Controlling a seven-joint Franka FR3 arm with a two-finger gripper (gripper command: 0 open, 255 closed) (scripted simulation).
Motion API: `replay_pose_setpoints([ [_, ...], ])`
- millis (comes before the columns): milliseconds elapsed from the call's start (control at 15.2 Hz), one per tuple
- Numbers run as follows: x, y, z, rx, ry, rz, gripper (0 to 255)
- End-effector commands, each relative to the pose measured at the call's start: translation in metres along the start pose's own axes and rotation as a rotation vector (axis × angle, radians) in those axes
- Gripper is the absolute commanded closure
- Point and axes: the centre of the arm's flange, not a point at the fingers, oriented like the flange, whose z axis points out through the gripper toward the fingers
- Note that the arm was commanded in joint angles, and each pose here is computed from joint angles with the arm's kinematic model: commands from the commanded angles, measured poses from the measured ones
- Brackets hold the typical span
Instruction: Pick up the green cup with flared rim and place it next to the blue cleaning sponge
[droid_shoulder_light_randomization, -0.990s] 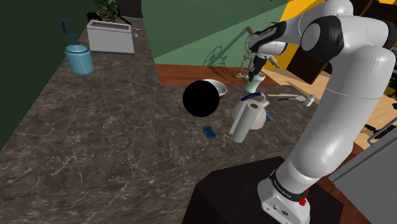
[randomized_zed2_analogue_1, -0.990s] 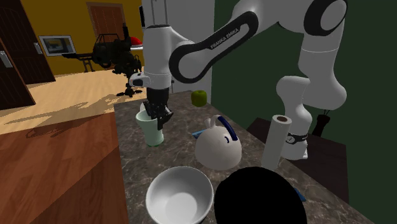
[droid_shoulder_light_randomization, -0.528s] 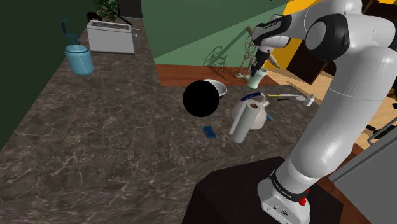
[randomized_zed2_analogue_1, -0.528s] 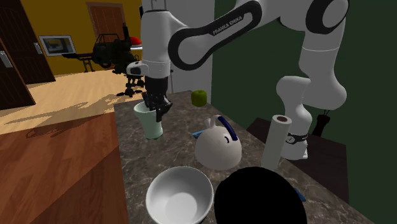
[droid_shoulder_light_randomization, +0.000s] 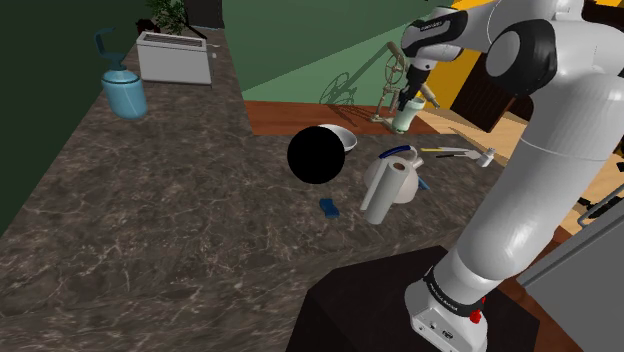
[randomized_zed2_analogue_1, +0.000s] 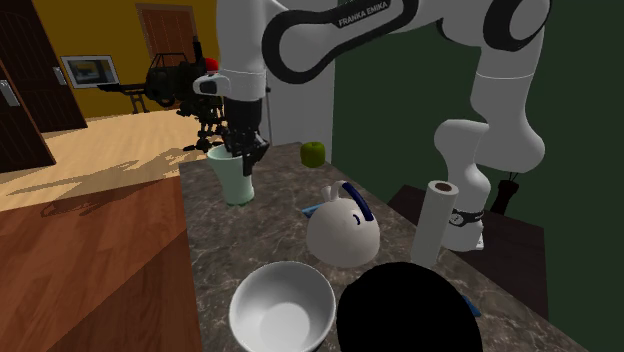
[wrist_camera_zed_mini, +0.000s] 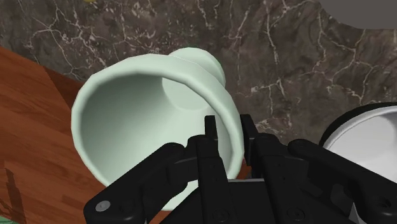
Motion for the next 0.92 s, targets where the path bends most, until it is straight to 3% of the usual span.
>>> replay_pose_setpoints([
  [0, 0.000, 0.001, -0.010, 0.000, 0.000, 0.000, 255],
  [858, 0.003, 0.009, -0.078, 0.000, 0.000, 0.000, 255],
])
